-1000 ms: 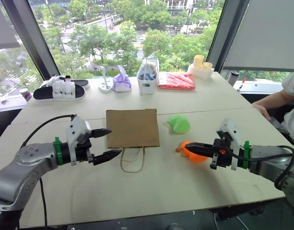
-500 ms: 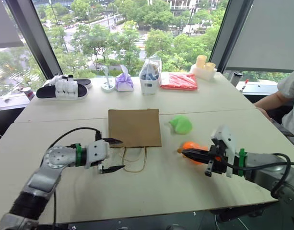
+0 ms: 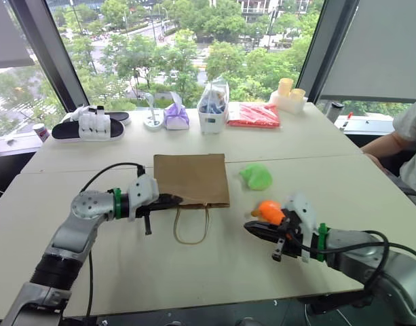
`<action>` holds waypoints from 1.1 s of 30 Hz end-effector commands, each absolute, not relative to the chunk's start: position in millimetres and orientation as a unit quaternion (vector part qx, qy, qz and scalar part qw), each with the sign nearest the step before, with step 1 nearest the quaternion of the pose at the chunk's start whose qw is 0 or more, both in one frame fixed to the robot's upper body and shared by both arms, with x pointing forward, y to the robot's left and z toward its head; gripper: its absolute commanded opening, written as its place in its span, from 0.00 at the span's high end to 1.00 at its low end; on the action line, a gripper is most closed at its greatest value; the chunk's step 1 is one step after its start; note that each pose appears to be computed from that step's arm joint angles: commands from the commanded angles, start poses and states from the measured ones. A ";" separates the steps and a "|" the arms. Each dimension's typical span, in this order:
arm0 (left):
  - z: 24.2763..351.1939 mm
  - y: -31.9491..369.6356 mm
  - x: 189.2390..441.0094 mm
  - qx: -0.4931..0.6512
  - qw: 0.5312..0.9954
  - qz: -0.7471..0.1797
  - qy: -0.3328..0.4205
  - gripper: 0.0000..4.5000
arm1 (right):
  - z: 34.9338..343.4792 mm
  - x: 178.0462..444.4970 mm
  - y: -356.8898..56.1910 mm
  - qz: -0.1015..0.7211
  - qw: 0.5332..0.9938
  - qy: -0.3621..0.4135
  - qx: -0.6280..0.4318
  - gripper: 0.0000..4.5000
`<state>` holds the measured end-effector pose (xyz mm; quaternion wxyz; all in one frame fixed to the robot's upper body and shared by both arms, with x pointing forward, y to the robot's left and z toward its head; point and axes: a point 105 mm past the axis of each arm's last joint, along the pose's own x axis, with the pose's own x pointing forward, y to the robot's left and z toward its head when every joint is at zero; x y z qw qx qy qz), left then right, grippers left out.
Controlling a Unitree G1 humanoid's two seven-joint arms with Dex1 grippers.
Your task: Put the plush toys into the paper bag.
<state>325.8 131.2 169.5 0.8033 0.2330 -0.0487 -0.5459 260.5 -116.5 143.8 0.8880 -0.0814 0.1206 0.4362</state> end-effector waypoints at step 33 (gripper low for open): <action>336.3 118.8 315.4 -0.059 0.848 -0.490 -0.195 1.00 | 95.6 353.3 -9.0 0.368 0.926 0.074 -0.046 1.00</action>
